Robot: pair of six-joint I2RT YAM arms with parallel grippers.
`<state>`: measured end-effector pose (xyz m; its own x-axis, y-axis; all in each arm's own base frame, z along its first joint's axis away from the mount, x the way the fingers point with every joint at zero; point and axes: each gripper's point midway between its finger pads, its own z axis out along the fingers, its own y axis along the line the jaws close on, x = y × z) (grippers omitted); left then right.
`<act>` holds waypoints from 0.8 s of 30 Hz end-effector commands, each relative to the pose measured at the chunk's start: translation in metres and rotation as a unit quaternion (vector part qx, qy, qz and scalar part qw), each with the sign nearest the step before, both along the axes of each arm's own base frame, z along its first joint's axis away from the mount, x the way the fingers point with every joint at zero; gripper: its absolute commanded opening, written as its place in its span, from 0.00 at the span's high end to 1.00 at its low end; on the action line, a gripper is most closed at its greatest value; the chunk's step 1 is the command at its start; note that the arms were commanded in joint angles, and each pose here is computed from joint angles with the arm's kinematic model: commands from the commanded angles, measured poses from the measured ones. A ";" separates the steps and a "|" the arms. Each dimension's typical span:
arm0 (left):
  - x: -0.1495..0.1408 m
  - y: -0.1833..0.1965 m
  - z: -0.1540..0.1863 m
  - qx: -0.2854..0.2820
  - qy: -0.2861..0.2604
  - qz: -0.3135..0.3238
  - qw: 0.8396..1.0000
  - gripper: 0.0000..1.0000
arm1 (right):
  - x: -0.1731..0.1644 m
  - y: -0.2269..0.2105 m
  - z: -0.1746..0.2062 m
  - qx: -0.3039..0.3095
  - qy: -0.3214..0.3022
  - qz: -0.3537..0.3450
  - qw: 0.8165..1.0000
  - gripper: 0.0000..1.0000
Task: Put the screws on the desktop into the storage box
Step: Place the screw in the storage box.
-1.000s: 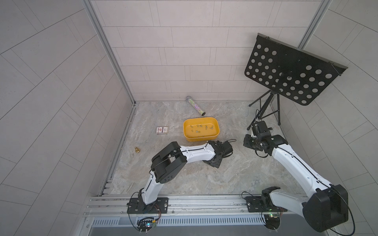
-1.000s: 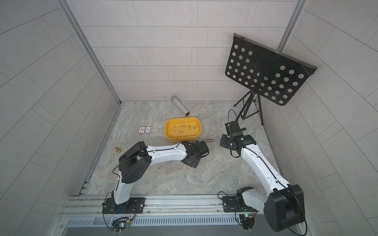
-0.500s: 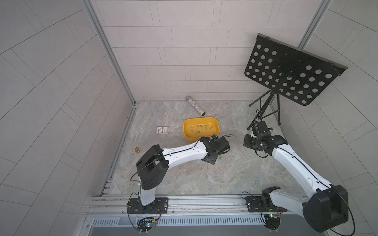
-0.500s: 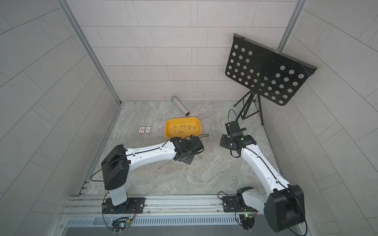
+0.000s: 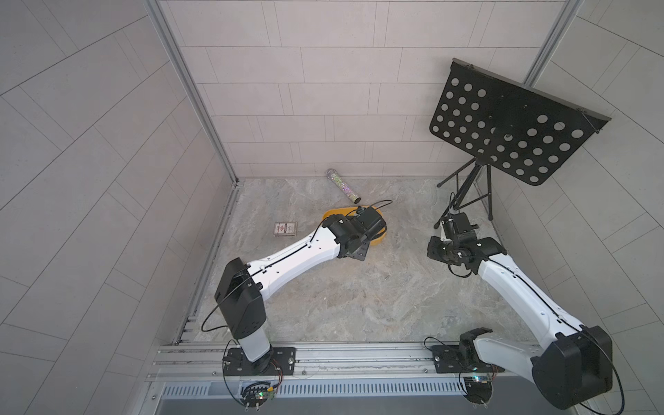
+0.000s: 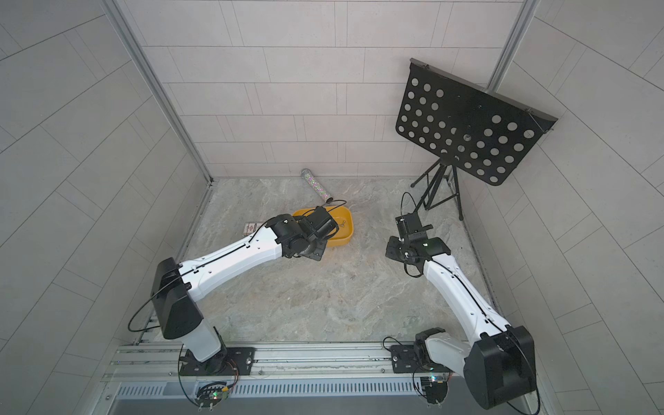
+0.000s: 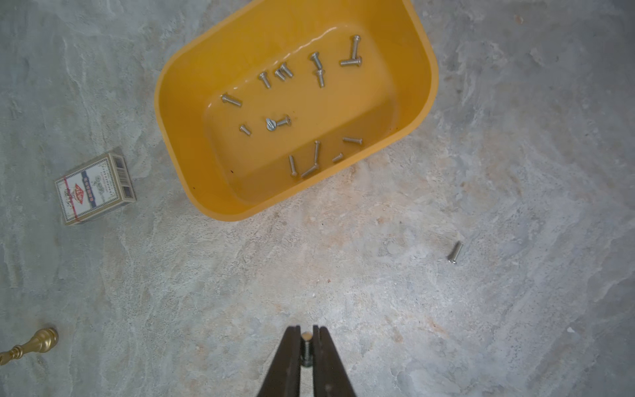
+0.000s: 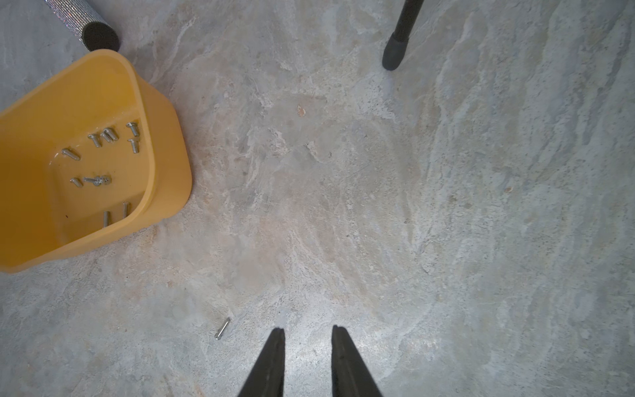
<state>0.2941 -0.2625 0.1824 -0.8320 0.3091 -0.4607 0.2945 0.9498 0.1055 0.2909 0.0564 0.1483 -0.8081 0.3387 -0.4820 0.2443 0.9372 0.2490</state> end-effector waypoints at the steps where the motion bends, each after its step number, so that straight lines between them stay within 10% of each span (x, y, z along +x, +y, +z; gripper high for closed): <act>1: 0.014 0.008 0.006 0.007 0.002 -0.001 1.000 0.85 | -0.005 0.002 0.000 0.010 0.001 0.001 1.000 0.72; 24: 0.113 0.007 -0.077 -0.013 0.085 0.045 0.995 0.86 | -0.007 0.021 -0.014 0.030 0.025 0.030 0.999 0.72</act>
<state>0.4011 -0.2531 0.1081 -0.9213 0.2132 -0.3252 0.2092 0.9767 0.0477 0.2854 0.0748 0.1395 -0.8414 0.3212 -0.4345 0.2039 0.9335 0.2951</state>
